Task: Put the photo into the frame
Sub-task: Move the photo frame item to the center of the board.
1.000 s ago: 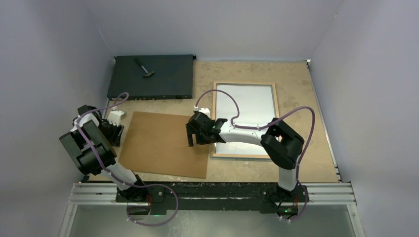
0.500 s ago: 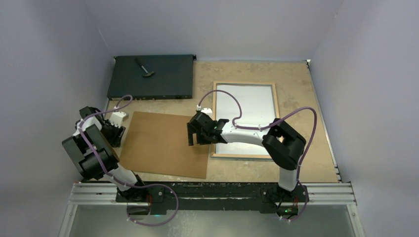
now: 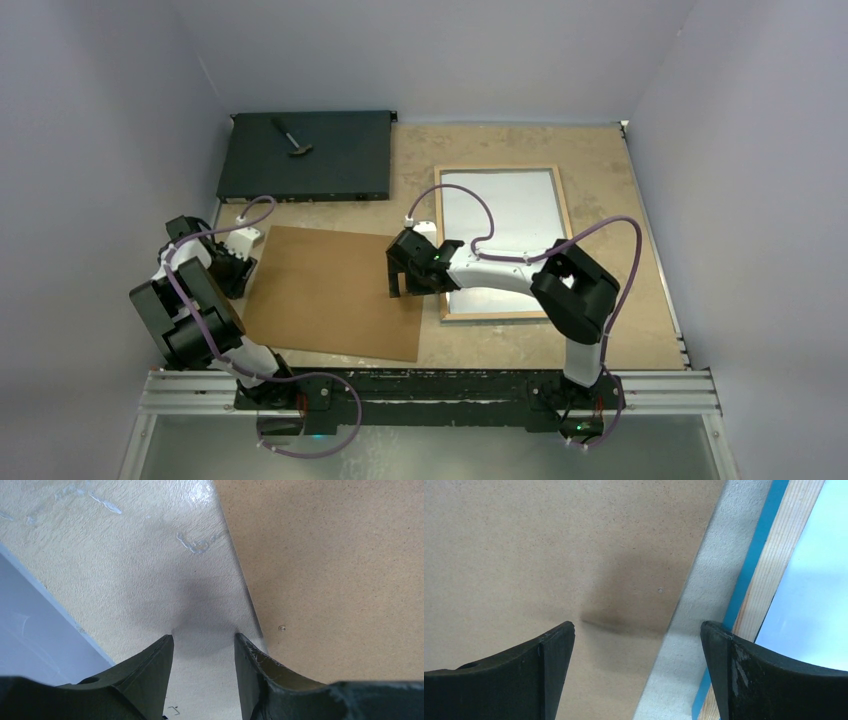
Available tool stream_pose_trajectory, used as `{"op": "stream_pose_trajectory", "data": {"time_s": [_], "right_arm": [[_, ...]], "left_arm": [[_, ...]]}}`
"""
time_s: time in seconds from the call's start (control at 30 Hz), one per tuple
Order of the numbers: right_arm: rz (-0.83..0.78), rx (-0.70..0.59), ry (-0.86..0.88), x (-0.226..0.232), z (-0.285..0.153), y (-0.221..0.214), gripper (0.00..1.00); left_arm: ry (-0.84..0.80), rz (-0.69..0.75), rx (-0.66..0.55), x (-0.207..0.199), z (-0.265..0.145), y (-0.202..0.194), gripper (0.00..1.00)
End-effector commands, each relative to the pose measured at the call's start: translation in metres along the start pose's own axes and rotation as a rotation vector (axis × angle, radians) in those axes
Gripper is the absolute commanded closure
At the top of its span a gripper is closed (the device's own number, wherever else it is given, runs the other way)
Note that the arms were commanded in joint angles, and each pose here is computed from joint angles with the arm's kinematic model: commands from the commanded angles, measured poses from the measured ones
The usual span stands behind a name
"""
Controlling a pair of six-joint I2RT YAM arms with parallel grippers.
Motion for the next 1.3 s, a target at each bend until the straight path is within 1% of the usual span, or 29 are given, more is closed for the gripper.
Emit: {"op": "stream_pose_trajectory", "data": {"time_s": [0.0, 0.23, 0.43, 0.57, 0.8, 0.97, 1.13, 1.27], "right_arm": [[-0.01, 0.035, -0.077, -0.02, -0.001, -0.009, 0.01], [0.041, 0.08, 0.018, 0.007, 0.009, -0.013, 0.01], [0.142, 0.084, 0.067, 0.013, 0.01, 0.001, 0.01], [0.195, 0.086, 0.103, 0.012, 0.01, 0.01, 0.01], [0.25, 0.11, 0.187, 0.024, 0.01, 0.012, 0.01], [0.289, 0.116, 0.206, 0.031, 0.011, 0.02, 0.01], [0.331, 0.099, 0.195, 0.028, 0.009, 0.029, 0.01], [0.35, 0.107, 0.188, 0.027, 0.013, 0.029, 0.02]], "left_arm": [[0.006, 0.052, 0.004, 0.001, 0.014, -0.003, 0.54], [0.116, 0.12, 0.023, 0.014, 0.021, -0.011, 0.55], [0.084, 0.174, 0.025, -0.012, 0.04, -0.009, 0.56], [0.069, 0.168, 0.02, -0.02, 0.047, -0.006, 0.57], [-0.019, 0.139, -0.021, -0.048, 0.053, -0.008, 0.59], [-0.144, 0.088, -0.083, -0.068, 0.052, 0.005, 0.59], [-0.229, 0.075, -0.102, -0.075, 0.059, 0.011, 0.59], [-0.281, 0.071, -0.109, -0.072, 0.061, 0.019, 0.58]]}}
Point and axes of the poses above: each gripper's point midway between its finger pads, its own z axis out along the fingers, its own x axis along the line the jaws close on, y = z × x, the point moved 1 cm from there along -z, back along the fingers, and after that the axes turned 4 degrees about z, right-handed, at the moved point
